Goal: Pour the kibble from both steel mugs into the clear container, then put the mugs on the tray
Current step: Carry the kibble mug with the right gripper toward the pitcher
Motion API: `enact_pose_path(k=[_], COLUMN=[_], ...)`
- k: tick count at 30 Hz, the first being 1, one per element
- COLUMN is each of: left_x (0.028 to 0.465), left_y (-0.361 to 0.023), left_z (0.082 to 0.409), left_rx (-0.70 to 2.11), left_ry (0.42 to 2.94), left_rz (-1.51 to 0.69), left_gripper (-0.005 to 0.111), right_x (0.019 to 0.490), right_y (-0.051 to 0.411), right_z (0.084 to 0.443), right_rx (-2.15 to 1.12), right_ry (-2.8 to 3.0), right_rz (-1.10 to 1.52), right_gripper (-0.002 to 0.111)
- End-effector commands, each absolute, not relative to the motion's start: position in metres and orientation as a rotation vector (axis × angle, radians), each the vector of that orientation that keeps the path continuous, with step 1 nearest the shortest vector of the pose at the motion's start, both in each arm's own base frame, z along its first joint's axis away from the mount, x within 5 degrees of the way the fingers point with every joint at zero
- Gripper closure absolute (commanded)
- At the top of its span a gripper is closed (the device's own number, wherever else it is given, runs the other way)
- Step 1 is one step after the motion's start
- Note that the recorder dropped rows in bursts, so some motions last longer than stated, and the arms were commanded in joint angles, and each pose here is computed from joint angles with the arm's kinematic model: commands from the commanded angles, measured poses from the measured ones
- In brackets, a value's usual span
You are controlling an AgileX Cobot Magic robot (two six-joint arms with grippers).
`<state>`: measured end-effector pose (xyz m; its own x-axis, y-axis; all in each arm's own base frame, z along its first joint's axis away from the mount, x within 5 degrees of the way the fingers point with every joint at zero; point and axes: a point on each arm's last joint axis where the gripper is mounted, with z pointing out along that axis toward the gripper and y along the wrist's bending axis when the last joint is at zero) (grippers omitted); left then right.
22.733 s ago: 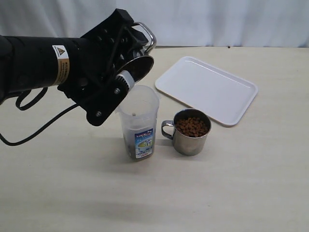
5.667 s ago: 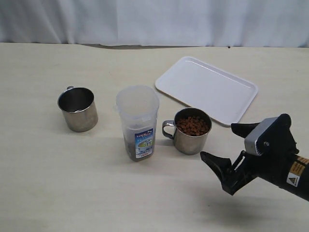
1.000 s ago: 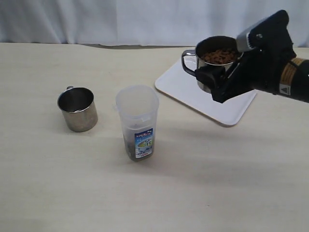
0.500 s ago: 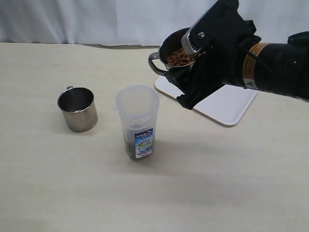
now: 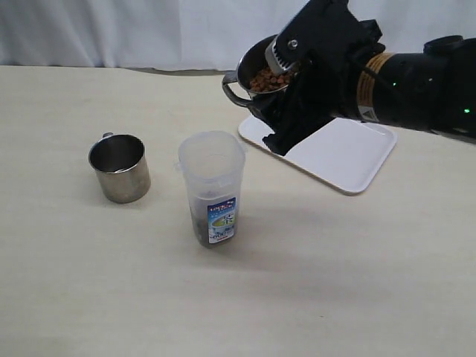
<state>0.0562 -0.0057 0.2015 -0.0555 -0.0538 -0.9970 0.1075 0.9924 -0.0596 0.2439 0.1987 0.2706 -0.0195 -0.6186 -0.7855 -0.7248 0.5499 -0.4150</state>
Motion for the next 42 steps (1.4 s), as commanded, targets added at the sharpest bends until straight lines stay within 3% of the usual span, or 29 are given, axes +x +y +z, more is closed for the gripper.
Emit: enact_pose_path(k=[1,29,42], left_x=[0.056,0.056,0.056], left_y=[-0.006,-0.006,-0.006], left_z=[0.202,0.202,0.202], left_rx=[0.036,0.038,0.038], left_ry=[1.609,1.609,1.609], left_rz=[-0.14,-0.138,-0.138], left_gripper=[0.107,0.107,0.107], right_x=[0.242,0.237,0.24], right_y=[0.201,0.196,0.2], right_z=[0.279,0.265,0.277], right_rx=[-1.123,-1.066,-1.005], right_ry=[1.671,1.711,1.581], right_rz=[0.153,0.185,0.196], right_gripper=[0.103,0.103,0.103])
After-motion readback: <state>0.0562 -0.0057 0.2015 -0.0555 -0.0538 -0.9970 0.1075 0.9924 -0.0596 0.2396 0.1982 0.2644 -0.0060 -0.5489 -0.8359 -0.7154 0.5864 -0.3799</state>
